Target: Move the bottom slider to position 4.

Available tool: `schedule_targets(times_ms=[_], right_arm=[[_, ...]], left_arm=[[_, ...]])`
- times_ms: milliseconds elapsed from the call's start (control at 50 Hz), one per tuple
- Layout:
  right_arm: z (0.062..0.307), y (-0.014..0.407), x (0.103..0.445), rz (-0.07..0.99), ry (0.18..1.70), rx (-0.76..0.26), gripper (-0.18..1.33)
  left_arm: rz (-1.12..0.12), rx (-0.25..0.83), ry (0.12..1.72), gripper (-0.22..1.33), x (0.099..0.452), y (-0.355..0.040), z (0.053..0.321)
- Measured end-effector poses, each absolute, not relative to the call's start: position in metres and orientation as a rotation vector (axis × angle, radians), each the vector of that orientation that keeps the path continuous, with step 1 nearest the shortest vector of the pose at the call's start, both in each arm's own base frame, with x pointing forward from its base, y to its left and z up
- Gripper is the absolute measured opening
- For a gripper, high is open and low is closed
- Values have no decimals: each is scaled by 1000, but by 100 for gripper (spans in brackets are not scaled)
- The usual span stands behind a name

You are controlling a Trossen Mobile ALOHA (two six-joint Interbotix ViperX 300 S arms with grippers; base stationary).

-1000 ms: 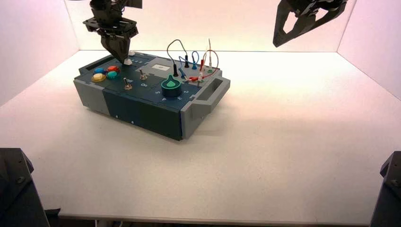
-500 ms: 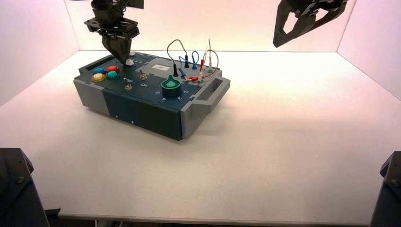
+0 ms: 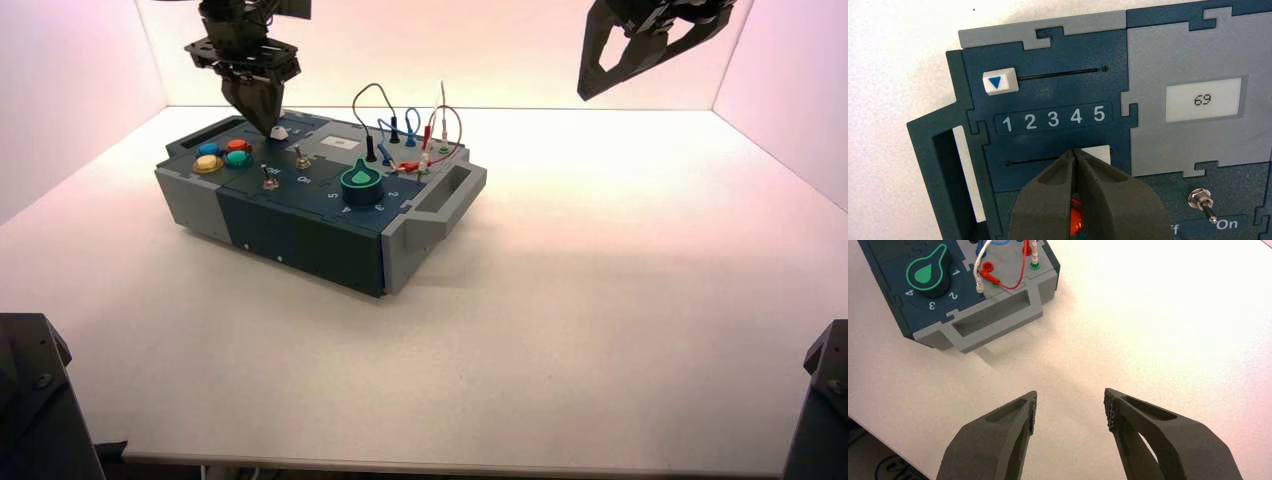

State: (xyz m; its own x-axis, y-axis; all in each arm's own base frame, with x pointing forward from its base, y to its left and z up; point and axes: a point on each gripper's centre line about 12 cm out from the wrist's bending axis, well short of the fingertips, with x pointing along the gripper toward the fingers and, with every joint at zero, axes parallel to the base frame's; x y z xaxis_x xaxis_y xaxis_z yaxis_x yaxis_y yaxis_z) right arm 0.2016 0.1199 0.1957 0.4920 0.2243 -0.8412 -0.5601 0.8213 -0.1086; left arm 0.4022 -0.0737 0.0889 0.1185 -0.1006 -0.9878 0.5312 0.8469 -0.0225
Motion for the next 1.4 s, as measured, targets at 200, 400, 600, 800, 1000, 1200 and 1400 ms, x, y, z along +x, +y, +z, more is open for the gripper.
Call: schedule_targets(times_ms=[200,400,600,800,1000,1200,1400], right_arm=[[195,120,201,491,946,-397,122],[195,120,201,491,947,-399,122],[195,120,201,492,947,-398,122],[194,119,201,491,950,-400,122],[194,119,201,491,950,-400,122],[195,120,201,493,947,-402,122],[195,120,201,492,948,-399,122]], left_arm=[[-457,366,1350,-17,404,-68,104],[-438,350,1265,-17,402,-68,141],[-477,360,1278,-17,387,-84,139],[-543,403,1332,-17,378,-110,115],[-551,417,1349,-17,377,-113,105],[-535,411,1364,-17,380,-107,93],[-527,411,1348,-17,384,-106,89]])
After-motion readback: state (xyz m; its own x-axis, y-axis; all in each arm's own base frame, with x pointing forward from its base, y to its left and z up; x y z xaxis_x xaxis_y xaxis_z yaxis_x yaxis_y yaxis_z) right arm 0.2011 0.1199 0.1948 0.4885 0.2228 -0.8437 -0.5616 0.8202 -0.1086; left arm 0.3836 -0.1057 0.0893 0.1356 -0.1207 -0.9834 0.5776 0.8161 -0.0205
